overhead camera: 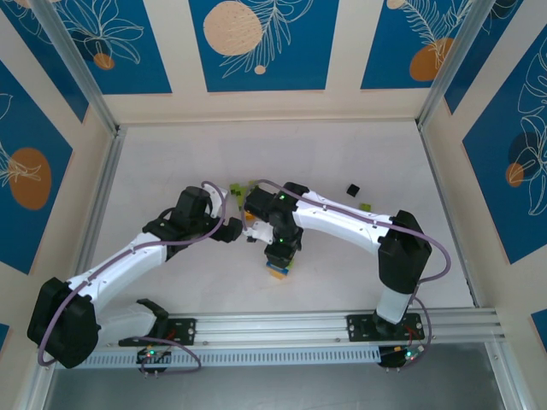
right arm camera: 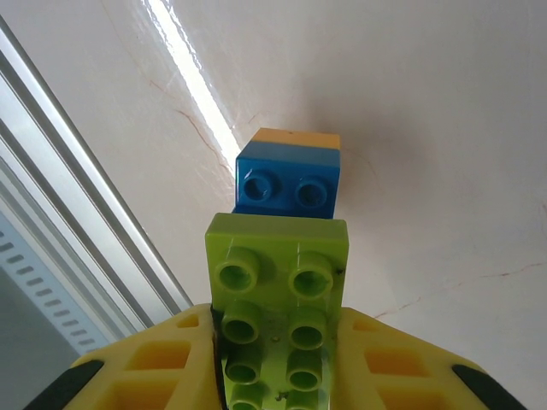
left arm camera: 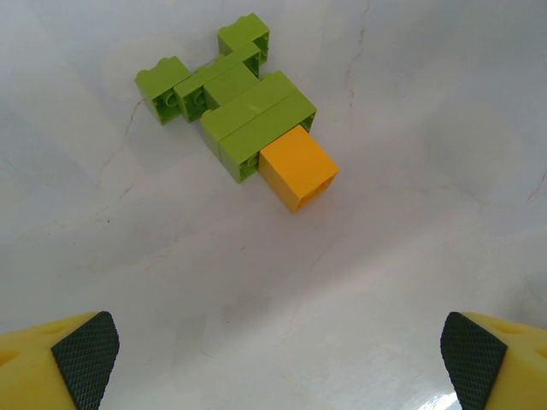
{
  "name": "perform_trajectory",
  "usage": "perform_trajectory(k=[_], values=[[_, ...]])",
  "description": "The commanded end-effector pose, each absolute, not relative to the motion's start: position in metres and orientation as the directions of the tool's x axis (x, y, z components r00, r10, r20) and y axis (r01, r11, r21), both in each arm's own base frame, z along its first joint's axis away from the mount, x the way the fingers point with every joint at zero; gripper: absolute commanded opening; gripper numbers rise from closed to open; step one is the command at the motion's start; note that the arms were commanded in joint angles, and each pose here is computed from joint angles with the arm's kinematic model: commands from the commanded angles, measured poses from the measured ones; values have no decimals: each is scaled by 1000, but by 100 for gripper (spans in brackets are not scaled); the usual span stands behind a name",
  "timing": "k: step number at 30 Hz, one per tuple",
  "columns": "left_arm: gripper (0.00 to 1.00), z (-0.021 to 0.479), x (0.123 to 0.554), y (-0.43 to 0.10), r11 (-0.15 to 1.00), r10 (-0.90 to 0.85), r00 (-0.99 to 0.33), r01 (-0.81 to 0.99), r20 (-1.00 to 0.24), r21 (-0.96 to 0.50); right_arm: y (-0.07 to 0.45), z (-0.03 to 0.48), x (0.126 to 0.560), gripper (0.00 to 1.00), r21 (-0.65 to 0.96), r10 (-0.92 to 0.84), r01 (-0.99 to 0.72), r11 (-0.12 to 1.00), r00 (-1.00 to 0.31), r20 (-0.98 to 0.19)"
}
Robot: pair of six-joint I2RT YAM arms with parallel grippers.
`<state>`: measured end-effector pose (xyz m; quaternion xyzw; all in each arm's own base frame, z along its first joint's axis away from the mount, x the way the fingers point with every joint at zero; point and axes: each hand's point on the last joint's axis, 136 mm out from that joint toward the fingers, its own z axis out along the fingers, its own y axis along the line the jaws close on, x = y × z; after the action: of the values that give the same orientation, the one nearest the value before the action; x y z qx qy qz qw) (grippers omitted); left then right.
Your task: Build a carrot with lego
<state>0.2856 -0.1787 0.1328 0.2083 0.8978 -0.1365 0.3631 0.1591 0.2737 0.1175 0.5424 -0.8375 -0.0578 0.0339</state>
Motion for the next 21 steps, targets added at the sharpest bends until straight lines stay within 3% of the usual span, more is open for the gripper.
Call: perform_trajectory(k=[1, 21], values=[[99, 147, 288, -185, 866, 256, -634, 485, -729, -118, 275, 115, 155, 30, 167, -907, -894, 415, -422, -2], [99, 146, 287, -185, 866, 257, -635, 486, -728, -118, 277, 107, 153, 30, 177, -905, -889, 423, -425, 27]])
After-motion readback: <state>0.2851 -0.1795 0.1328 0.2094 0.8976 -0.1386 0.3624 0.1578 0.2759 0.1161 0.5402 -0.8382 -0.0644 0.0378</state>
